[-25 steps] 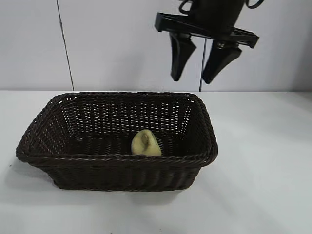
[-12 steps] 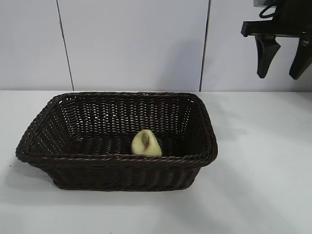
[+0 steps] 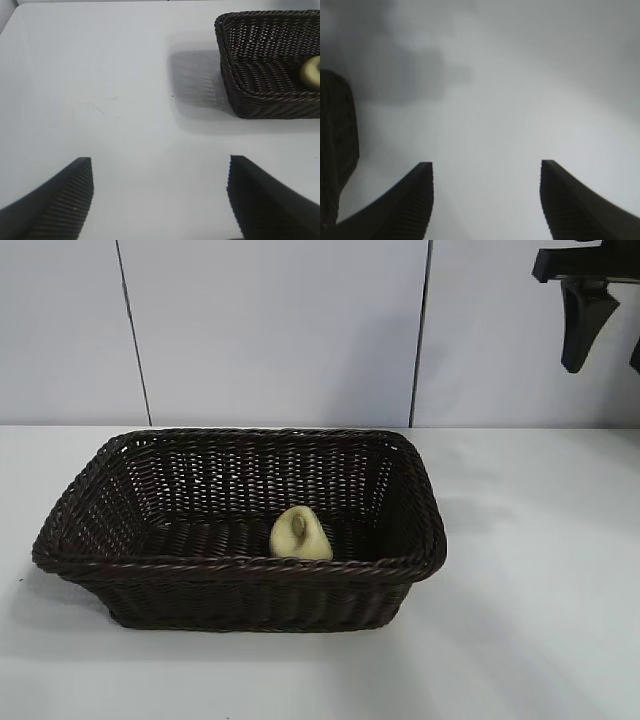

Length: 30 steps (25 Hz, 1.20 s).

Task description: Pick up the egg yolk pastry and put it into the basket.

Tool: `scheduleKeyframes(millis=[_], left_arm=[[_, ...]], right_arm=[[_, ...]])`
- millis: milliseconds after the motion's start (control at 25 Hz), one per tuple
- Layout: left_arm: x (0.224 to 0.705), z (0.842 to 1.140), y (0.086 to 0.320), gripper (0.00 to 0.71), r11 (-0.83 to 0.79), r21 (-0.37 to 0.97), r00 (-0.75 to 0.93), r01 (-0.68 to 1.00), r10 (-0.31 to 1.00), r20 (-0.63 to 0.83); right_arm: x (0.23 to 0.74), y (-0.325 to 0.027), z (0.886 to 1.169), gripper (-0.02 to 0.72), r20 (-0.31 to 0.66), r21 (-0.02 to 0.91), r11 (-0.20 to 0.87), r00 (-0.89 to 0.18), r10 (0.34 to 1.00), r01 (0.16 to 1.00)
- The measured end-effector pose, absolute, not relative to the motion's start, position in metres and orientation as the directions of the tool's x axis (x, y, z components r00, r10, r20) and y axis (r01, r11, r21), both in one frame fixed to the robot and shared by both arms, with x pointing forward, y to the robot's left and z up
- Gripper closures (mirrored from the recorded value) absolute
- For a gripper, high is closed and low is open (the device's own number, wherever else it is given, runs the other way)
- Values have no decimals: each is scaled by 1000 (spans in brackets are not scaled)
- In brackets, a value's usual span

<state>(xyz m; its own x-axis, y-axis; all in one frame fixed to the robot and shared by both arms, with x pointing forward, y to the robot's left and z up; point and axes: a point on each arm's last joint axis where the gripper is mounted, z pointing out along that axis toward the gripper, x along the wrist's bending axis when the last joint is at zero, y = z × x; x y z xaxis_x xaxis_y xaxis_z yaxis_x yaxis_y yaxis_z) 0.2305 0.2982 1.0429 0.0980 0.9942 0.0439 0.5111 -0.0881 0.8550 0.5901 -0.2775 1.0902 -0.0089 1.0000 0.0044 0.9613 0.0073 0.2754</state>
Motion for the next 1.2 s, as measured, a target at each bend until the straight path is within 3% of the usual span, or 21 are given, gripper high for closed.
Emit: scheduleKeyframes(millis=[320,520,880,1200], left_arm=[[230,1043,298,169,-88,855,98,511,994,44],[230,1043,298,169,-88,855,98,511,994,44],[230,1043,298,169,-88,855,98,511,994,44],[230,1043,298,169,-88,855,98,511,994,44]], right_arm=[[476,-284,1097,251,15,266,5,-9,1000,964],[412,-288,1074,251,14,246,5,-9,1000,969],[333,-294,1018,251,6,301,9,-11,1000,954],[304,-295,1036,251,18,513,3,-14,1000,858]])
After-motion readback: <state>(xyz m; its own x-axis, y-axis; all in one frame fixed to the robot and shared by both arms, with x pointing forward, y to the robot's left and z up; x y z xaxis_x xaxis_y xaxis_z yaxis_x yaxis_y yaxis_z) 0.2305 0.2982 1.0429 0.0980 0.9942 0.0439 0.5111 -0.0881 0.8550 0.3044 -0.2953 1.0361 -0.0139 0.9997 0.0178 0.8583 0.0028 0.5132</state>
